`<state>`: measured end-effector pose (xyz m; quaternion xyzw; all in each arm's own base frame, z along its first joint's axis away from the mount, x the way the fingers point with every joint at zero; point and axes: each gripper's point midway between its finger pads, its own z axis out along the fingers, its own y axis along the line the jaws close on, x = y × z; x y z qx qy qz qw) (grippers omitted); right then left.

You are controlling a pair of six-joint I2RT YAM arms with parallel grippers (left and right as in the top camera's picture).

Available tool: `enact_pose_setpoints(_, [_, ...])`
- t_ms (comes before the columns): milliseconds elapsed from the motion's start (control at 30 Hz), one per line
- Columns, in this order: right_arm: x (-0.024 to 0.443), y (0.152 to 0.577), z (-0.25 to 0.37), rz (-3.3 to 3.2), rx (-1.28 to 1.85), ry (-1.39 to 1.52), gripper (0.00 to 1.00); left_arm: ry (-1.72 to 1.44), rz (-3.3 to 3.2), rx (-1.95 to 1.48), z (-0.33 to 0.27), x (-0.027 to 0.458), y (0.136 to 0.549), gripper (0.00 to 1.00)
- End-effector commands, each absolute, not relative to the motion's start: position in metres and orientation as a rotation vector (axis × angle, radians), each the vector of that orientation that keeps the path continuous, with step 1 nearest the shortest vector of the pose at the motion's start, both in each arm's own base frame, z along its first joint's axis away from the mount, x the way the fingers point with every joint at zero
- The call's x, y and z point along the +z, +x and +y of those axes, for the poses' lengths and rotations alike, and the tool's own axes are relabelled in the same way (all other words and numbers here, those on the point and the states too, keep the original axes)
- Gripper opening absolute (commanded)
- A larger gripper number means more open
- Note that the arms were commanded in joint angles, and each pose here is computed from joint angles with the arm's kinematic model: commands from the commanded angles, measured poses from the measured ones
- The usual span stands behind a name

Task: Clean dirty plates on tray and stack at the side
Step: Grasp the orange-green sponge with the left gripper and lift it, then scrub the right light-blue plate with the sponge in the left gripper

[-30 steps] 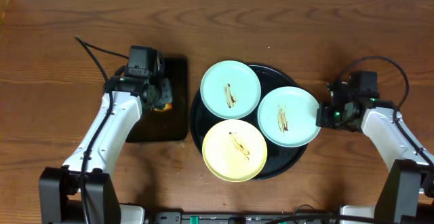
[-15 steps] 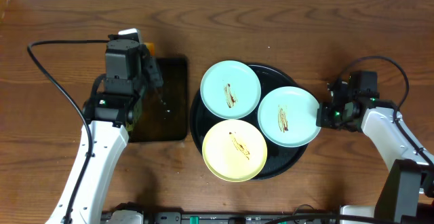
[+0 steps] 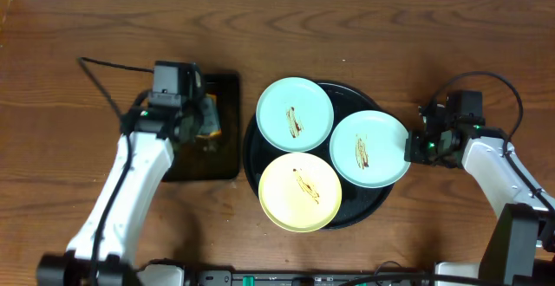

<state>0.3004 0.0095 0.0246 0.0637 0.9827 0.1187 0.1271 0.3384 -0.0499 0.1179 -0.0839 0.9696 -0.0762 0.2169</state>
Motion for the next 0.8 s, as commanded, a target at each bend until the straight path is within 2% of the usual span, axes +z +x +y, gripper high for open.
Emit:
enact_pose_setpoints(0, [0.024,0.302,-0.001,2.866,0.296,0.212,0.01,-0.220,2.773,-0.328,-0.067,0.107,0.332,0.07])
enact_pose_setpoints(333, [0.024,0.302,-0.001,2.867,0.296,0.212,0.01,-0.190,2.790,-0.408,-0.081,0.138,0.343,0.08])
enact_pose_setpoints(633, [0.024,0.302,-0.001,2.867,0.296,0.212,0.01,0.044,2.819,-0.533,-0.148,0.161,0.335,0.07])
enact_pose_setpoints(767, [0.024,0.302,-0.001,2.867,0.296,0.212,0.01,0.240,2.815,-0.568,-0.205,0.163,0.339,0.07])
